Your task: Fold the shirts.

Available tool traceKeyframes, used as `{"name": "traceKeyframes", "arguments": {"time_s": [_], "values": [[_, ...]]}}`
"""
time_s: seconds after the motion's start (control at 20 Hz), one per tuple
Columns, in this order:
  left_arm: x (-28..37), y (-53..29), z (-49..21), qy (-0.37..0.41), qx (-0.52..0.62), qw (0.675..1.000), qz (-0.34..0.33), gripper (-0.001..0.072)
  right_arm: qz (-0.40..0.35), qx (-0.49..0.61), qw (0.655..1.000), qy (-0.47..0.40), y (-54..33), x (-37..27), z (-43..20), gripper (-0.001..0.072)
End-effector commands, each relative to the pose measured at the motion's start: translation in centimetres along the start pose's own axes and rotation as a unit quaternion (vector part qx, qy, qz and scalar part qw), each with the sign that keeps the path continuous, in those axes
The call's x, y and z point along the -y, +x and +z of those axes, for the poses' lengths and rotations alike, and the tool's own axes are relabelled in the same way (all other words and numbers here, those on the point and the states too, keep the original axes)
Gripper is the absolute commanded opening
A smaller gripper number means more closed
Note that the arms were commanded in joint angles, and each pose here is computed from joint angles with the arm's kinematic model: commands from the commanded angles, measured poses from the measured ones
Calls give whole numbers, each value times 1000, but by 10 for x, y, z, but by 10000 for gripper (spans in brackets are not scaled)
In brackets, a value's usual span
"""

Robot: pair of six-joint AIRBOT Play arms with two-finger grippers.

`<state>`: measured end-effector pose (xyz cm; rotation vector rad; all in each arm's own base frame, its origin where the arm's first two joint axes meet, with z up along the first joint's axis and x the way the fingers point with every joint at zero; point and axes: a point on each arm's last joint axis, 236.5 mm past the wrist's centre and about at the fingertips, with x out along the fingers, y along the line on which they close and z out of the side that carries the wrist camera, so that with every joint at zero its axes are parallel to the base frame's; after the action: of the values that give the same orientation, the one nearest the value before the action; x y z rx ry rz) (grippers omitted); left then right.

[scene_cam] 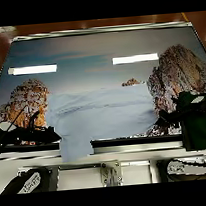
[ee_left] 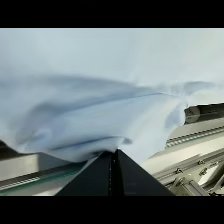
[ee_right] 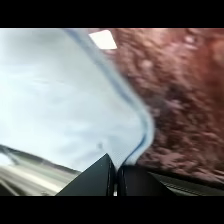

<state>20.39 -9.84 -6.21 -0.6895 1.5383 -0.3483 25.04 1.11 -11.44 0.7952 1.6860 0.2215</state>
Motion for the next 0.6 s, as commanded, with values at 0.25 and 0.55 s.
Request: {"name": "traceKeyframes", "arguments": {"time_s": [0.25, 0.55], "values": [[35, -52, 96, 61, 67, 996, 3, 36, -37, 188, 974, -121, -49, -95, 107, 72], [39, -58, 193, 55, 78, 995, 1, 36, -41, 216, 968, -121, -56, -112, 164, 72]]}}
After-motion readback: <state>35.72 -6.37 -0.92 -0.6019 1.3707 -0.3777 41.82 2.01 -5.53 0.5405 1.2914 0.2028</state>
